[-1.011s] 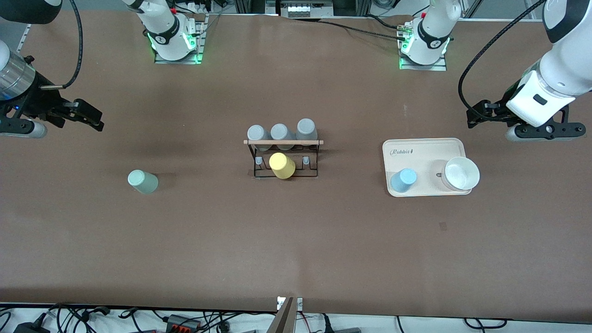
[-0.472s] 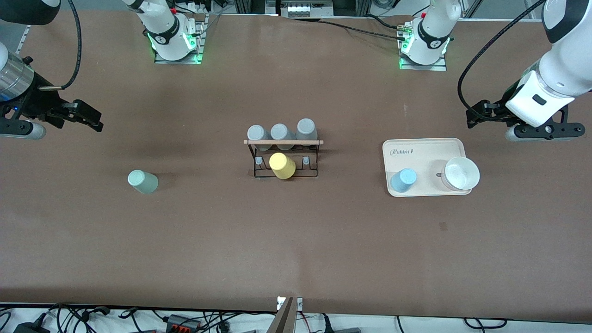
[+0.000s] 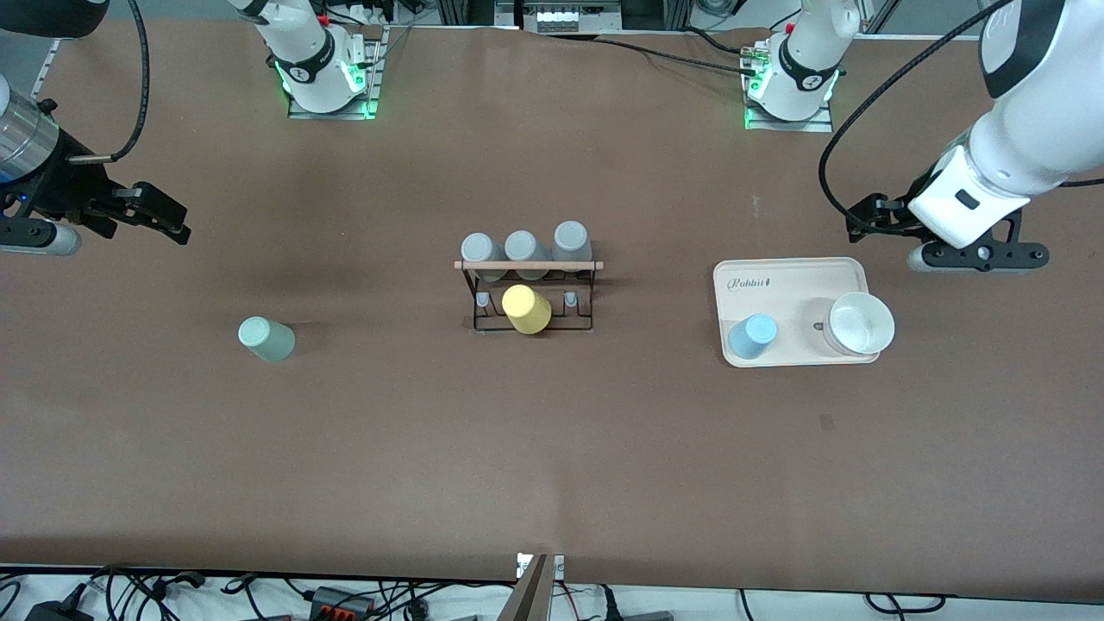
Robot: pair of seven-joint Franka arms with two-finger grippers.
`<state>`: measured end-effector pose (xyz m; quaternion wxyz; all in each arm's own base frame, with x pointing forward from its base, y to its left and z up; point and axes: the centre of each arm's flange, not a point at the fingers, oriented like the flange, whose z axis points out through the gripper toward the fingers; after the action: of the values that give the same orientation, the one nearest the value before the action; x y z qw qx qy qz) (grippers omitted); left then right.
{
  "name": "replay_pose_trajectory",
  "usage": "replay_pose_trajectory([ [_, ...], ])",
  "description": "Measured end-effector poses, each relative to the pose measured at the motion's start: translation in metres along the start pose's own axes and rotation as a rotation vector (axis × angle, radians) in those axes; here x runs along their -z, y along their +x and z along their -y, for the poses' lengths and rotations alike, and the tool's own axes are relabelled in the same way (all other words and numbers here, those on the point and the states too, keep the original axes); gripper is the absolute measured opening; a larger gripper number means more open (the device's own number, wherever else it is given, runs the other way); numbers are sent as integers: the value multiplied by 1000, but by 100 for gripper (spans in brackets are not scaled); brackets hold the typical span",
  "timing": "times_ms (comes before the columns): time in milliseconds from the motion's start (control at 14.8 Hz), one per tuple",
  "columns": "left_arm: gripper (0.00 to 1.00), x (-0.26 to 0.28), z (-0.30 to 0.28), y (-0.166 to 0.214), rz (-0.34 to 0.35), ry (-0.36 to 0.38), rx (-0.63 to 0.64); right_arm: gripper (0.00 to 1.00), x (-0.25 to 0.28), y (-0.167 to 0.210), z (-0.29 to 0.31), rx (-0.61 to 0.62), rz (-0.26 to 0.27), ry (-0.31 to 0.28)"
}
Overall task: Hang scattered cups on rack with three cups
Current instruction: 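Lower the left gripper onto the blue cup on the tray and grasp it, then lift the blue cup off the tray with the left gripper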
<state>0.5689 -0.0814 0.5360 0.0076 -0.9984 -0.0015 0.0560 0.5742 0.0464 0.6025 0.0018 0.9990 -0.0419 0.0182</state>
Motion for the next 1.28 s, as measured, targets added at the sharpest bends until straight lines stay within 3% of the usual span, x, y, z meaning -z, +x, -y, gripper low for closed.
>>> replay_pose_trajectory([
  [202,100,-55,-2,36,22,-22,-2,100,0,0,0,0,3,0],
  [472,100,-160,-22,74,107,-25,-40,100,-1,0,0,0,6,-1],
  [944,100,-271,-51,71,141,-41,-73,100,-2,0,0,0,9,-1],
  [1281,100,-290,-78,58,124,-30,-97,100,-2,0,0,0,9,-1],
])
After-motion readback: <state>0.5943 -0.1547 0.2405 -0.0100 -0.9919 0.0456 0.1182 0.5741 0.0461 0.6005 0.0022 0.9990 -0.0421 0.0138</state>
